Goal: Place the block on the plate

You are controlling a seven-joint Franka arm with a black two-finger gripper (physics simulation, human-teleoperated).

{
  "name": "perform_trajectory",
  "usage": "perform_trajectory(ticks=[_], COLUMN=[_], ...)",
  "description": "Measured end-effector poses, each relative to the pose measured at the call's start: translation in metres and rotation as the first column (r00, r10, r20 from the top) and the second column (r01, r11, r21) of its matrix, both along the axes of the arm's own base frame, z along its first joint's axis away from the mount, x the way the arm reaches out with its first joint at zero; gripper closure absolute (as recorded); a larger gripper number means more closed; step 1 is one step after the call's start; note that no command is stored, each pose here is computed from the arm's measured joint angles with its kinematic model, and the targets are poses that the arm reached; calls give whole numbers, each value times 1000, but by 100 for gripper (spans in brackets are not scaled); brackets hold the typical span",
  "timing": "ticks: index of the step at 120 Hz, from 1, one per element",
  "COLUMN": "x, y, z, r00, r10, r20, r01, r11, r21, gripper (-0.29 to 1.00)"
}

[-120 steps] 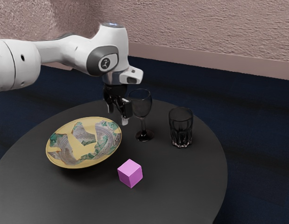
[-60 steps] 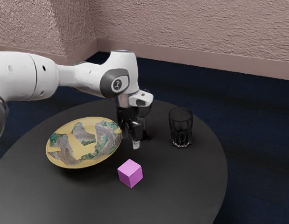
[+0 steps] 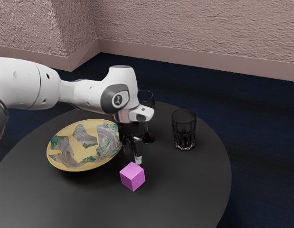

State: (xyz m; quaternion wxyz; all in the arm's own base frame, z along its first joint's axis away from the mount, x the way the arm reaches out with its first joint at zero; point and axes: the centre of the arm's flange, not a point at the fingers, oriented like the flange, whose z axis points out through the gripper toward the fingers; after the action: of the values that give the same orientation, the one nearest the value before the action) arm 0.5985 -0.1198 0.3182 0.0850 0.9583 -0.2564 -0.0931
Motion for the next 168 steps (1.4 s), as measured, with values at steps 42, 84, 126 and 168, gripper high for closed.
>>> perform_trajectory(ticks=[42,84,126,168], x=[-18,-30,-29,-25], y=[-5,-4,-2,-3], z=[-11,-57,-75,-30], r00=[1000,997,996,999], r10=[-18,2,25,25], r20=[-21,-74,-89,-26], r01=[18,-3,-27,-26], r11=[1000,1000,999,999], r21=[-9,-16,-24,-36], gripper=[0,0,14,28])
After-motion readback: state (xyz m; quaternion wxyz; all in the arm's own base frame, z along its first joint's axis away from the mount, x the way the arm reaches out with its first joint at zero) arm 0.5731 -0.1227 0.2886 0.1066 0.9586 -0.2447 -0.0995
